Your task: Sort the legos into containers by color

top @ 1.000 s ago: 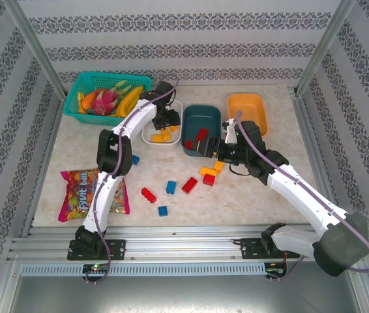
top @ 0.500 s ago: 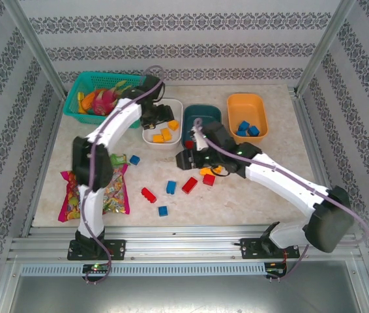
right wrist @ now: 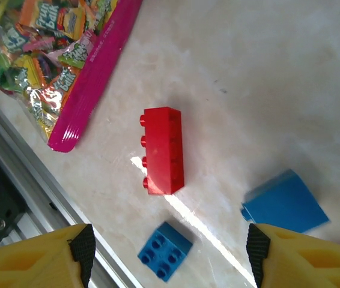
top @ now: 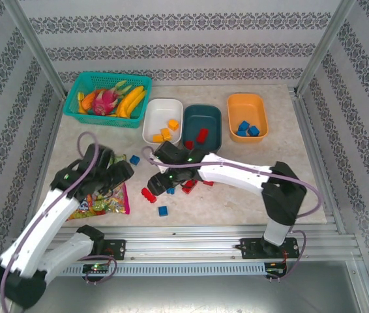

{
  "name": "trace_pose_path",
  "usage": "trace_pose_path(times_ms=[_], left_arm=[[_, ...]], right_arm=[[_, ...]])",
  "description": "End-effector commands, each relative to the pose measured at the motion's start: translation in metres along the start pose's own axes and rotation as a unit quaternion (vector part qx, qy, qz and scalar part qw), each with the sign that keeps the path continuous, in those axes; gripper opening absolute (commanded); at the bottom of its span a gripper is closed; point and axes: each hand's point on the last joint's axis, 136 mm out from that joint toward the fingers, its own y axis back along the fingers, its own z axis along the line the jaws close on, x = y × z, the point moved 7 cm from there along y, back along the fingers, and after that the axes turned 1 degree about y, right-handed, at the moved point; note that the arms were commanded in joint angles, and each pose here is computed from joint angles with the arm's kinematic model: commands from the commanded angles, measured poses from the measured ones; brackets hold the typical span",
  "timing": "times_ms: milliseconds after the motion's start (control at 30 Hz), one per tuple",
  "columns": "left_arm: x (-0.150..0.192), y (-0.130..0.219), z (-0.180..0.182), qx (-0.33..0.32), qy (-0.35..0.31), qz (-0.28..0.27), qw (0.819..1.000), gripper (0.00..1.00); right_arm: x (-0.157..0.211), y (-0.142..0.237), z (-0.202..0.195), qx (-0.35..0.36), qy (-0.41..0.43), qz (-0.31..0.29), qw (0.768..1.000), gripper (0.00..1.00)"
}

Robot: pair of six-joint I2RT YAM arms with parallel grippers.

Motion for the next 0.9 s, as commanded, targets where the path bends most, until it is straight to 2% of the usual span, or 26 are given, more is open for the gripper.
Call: trace_pose_path(times_ms=[0, 100, 367, 667, 867], left_arm=[[0.013, 0.018, 0.027, -0.009, 0.046, -0.026, 0.999, 0.76], [0.021, 0.026, 0.038, -0.001, 0.052, -0.022, 0.998, 0.76], [0.024, 0.034, 0.038, 0.02, 0.049, -0.024, 0.998, 0.76], [0.024, 0.035, 0.032, 0.034, 0.031, -0.015, 0.999, 0.76], [0.023, 0.029, 0.027, 0.044, 0.028, -0.007, 0.999, 0.76]], right_arm=[[-0.006, -0.019, 0.009, 0.01, 0.019, 0.029, 0.999, 0.71], [-0.011, -0.04, 0.012, 0.014, 0.019, 0.054, 0.998, 0.71], [-0.007, -0.082, 0.002, 0.058, -0.001, 0.109, 0.992, 0.58], [-0.012, -0.097, 0.003, 0.055, -0.005, 0.106, 0.993, 0.36], [-0.011, -0.089, -0.001, 0.066, -0.011, 0.096, 0.993, 0.19]])
